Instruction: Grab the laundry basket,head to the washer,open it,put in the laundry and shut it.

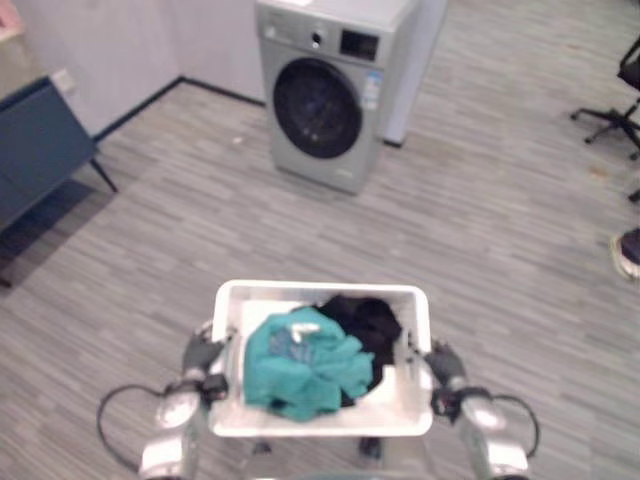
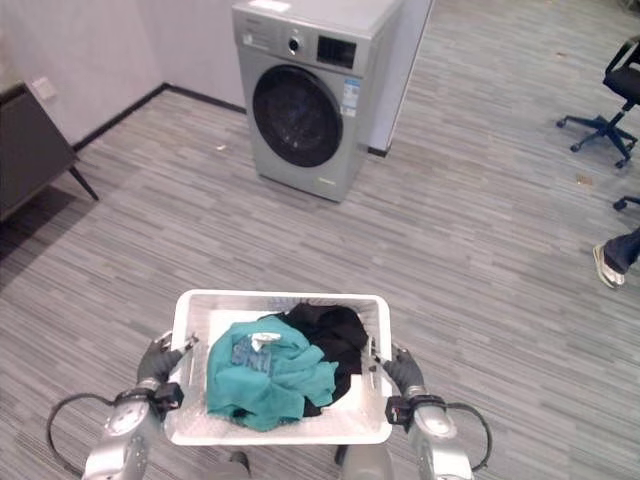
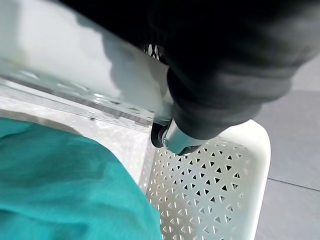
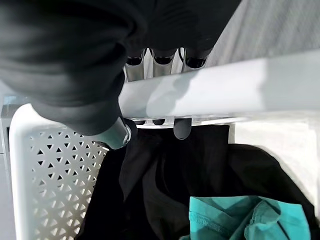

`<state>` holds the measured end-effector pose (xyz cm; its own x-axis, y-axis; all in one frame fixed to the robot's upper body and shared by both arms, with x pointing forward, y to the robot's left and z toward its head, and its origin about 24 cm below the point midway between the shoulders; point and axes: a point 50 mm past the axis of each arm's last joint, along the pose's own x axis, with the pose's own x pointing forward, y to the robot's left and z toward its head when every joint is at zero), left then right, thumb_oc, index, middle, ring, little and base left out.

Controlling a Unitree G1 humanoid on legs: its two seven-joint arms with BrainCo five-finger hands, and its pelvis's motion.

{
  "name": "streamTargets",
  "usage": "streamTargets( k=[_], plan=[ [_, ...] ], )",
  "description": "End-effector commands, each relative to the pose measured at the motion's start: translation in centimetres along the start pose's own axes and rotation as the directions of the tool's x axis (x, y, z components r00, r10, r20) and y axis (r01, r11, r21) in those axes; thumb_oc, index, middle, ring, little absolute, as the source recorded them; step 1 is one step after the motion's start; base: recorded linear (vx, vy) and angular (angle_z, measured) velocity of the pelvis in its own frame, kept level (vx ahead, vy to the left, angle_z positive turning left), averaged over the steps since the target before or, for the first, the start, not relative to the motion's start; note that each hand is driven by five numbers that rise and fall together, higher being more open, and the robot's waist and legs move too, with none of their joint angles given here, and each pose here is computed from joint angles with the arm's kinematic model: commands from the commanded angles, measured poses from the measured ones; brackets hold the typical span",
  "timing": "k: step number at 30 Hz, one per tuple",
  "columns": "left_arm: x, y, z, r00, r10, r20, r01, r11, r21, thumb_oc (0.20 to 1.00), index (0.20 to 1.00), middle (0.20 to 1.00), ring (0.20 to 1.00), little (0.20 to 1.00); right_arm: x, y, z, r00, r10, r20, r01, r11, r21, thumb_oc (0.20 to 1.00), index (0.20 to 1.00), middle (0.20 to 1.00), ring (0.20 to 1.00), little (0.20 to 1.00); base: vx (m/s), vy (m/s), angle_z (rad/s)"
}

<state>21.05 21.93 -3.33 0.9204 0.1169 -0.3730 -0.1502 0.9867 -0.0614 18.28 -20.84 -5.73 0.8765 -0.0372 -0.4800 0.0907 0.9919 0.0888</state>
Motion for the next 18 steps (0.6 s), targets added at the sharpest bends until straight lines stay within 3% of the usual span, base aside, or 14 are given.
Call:
streamTargets(
  k=[1, 5, 9, 14, 18],
  plan=[
    [0.1, -1.1, 2.7, 0.988, -0.077, 0.131, 0.068, 0.995, 0.071, 0.200, 0.200, 0.200, 0.200, 0.200, 0.7, 1.9, 6.4, 0.940, 0.092, 0.329, -0.128, 0.988, 0.089, 0.200, 0.200, 0.200, 0.200, 0.200, 0.40, -0.098, 0.52],
    [0.2, -2.4, 2.0, 0.987, -0.120, 0.109, 0.110, 0.990, 0.088, 0.200, 0.200, 0.200, 0.200, 0.200, -0.4, 1.3, 4.8, 0.955, 0.068, 0.289, -0.106, 0.988, 0.115, 0.200, 0.200, 0.200, 0.200, 0.200, 0.66, -0.240, 0.20],
    [0.0, -2.3, 1.3, 0.991, -0.105, 0.083, 0.098, 0.992, 0.076, 0.200, 0.200, 0.200, 0.200, 0.200, -0.1, 1.0, 4.9, 0.956, 0.066, 0.285, -0.096, 0.991, 0.095, 0.200, 0.200, 0.200, 0.200, 0.200, 0.57, -0.322, 1.01],
    [-1.2, -0.8, 0.7, 0.996, -0.049, 0.080, 0.049, 0.999, 0.003, 0.200, 0.200, 0.200, 0.200, 0.200, 0.5, 0.2, 6.1, 0.954, 0.068, 0.292, -0.086, 0.995, 0.049, 0.200, 0.200, 0.200, 0.200, 0.200, 0.41, -0.464, -0.22],
    [-1.2, -0.4, 0.6, 0.997, -0.034, 0.076, 0.035, 0.999, -0.007, 0.200, 0.200, 0.200, 0.200, 0.200, 1.1, 0.4, 6.2, 0.957, 0.090, 0.275, -0.105, 0.994, 0.038, 0.200, 0.200, 0.200, 0.200, 0.200, 0.32, -0.077, -0.21]
  ],
)
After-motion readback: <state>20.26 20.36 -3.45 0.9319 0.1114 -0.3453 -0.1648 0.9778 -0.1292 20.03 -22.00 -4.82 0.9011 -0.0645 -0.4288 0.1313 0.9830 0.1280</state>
